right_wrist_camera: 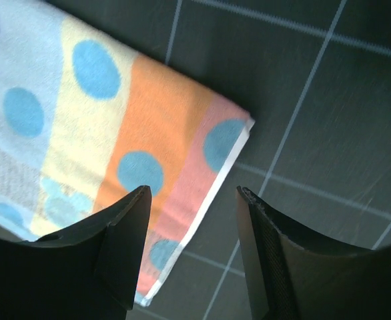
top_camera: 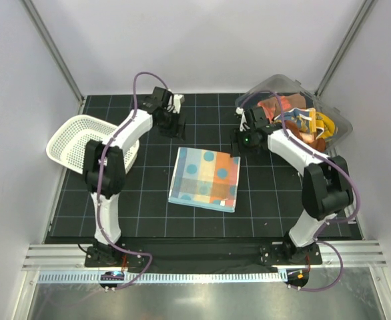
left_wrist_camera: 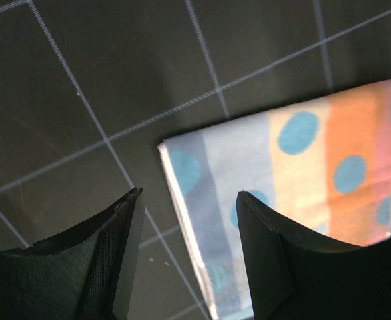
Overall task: Fold and stack the towels
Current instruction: Fold the towel
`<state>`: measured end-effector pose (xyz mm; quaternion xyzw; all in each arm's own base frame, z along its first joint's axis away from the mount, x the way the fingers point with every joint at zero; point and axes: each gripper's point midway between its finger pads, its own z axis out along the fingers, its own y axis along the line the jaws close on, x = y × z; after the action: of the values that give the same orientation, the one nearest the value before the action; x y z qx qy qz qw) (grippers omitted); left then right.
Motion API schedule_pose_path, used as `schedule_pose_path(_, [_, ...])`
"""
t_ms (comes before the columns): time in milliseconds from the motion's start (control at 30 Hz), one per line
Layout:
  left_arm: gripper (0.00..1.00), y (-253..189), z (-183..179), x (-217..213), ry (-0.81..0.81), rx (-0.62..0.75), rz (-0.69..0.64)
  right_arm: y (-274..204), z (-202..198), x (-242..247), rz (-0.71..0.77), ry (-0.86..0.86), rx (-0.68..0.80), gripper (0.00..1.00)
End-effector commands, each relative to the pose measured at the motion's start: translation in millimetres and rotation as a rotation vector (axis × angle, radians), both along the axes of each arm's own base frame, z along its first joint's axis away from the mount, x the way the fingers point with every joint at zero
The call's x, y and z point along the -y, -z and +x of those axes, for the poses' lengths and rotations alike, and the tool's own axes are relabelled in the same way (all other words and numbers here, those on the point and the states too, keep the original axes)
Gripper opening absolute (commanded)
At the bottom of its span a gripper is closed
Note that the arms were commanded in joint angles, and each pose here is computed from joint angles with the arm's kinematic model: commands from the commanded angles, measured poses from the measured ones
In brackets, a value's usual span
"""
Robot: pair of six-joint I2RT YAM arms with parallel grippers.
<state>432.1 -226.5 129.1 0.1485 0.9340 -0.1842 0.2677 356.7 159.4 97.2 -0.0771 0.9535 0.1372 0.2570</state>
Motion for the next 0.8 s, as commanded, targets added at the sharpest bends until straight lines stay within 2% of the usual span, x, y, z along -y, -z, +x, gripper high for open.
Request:
schedule_pose_path(0, [0.61, 10.9, 4.9, 0.7, 0.160, -0.037, 0.008, -9.9, 25.3, 3.2, -0.051, -0.150, 0.057, 0.59])
schedule_pose_path(33, [0.60, 29.4, 7.4, 1.0, 0.173, -0.071, 0.027, 1.4, 29.0, 7.1, -0.080, -0.174, 0.039, 0.57])
schedule_pose_path(67, [0.59, 35.4, 9.1, 1.3, 0.184, -0.080, 0.039, 7.1, 32.1, 9.7, -0.096, -0.178, 0.029, 0.47])
schedule_pose_path(100, [0.58, 38.3, 13.3, 0.9, 0.205, -0.078, 0.052, 7.2, 35.5, 12.1, -0.109, -0.182, 0.021, 0.43])
schedule_pose_path(167, [0.57, 61.8, 15.9, -0.6, 0.225, -0.109, 0.084, 18.7, 39.9, 17.7, -0.115, -0.189, -0.007, 0.43])
schedule_pose_path(333, [0.54, 82.0, 23.5, -8.4, 0.240, -0.125, 0.149, 24.4, 45.8, 18.9, -0.074, -0.215, -0.010, 0.44])
schedule_pose_path(467, [0.52, 95.0, 21.0, -8.8, 0.257, -0.153, 0.143, 41.0, 44.8, 20.8, -0.067, -0.224, -0.055, 0.44])
schedule_pose_path(700, [0.41, 105.7, 17.0, -10.6, 0.260, -0.173, 0.145, 49.8, 46.5, 10.4, -0.010, -0.241, -0.052, 0.46])
schedule_pose_path(767, [0.37, 104.9, 18.9, -11.0, 0.255, -0.168, 0.149, 55.3, 47.6, 10.9, -0.017, -0.235, -0.059, 0.44])
